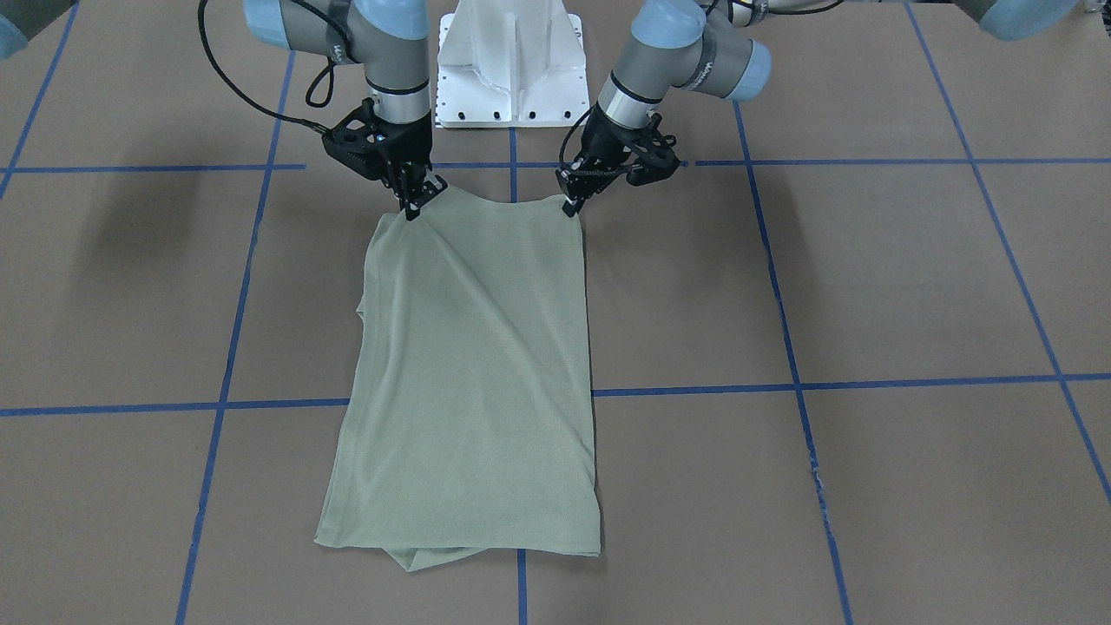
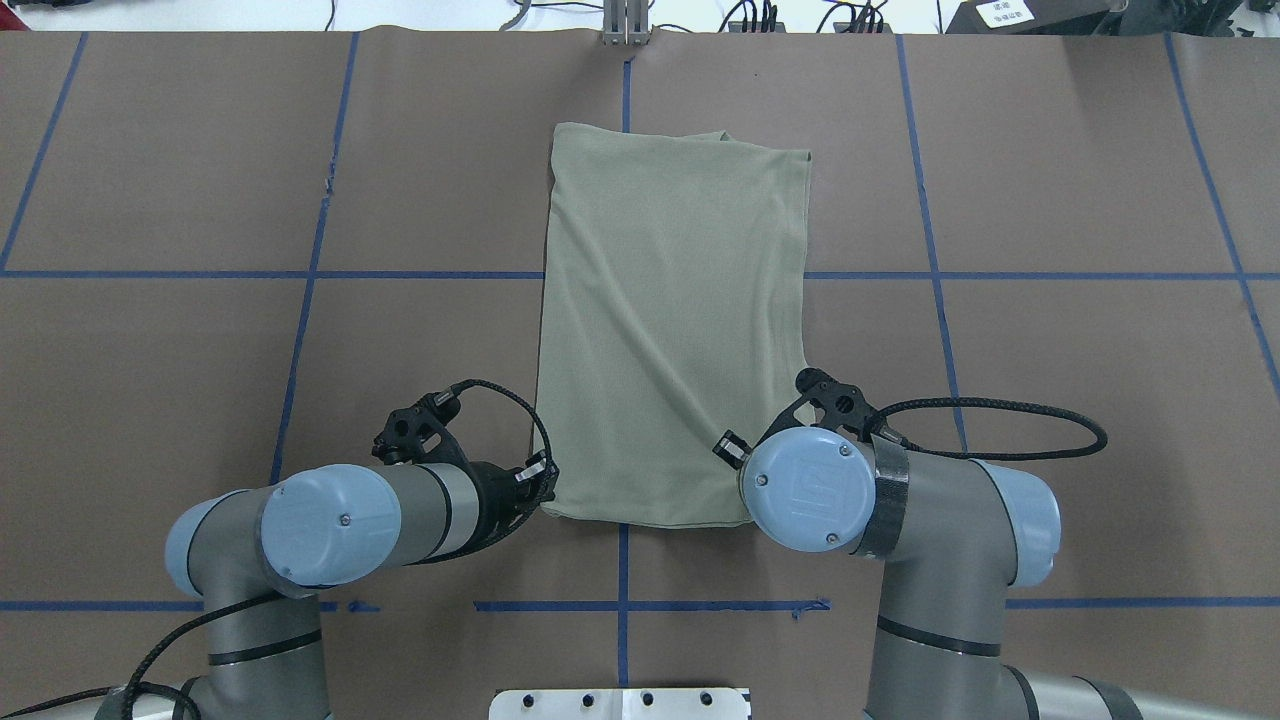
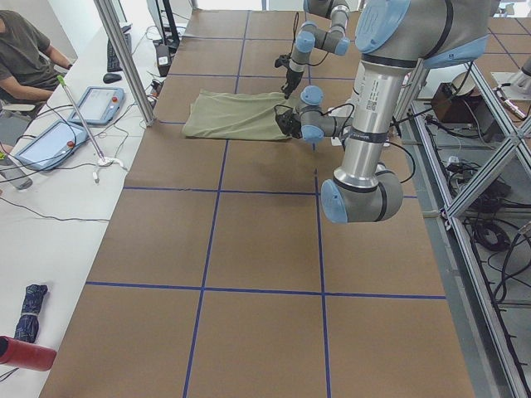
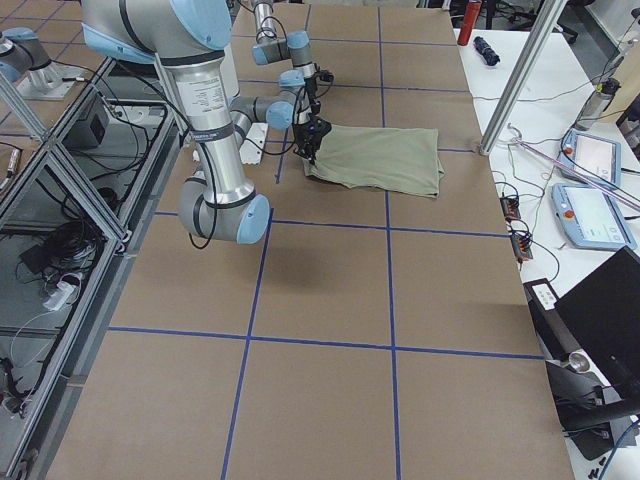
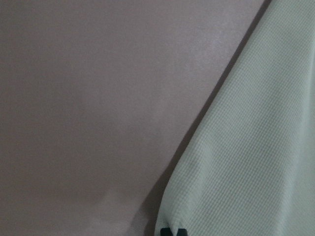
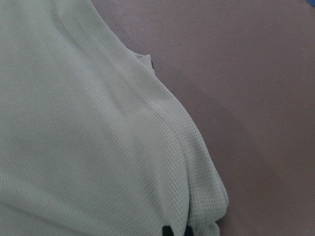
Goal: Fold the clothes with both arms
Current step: 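Move the left gripper to the other near corner and grasp it, then lift both near corners and fold them toward the far edge with both grippers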
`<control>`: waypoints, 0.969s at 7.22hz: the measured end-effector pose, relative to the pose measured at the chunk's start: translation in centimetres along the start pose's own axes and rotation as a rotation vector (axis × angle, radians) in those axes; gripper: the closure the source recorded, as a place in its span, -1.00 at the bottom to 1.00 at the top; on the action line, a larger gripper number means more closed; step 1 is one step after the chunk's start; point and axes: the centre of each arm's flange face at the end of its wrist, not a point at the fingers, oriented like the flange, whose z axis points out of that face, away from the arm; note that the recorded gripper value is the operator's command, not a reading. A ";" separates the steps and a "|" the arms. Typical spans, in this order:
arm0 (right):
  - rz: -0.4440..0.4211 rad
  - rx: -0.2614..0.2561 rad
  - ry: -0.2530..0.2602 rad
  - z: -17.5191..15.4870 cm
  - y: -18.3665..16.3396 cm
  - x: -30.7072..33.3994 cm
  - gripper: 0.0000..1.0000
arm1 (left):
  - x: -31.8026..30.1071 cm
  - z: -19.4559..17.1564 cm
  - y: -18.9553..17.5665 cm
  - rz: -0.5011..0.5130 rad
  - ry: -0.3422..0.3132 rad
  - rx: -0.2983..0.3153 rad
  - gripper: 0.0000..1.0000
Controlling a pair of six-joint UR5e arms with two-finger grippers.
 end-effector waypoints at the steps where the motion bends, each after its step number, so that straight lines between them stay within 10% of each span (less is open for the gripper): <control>1: 0.000 -0.006 -0.011 -0.6 0.0 0.0 1.00 | 0.3 -1.6 0.3 -0.003 0.020 -0.010 1.00; 7: -0.052 -0.109 -0.064 -8.3 1.4 6.3 1.00 | 1.5 -11.5 8.3 -0.151 0.013 -0.109 1.00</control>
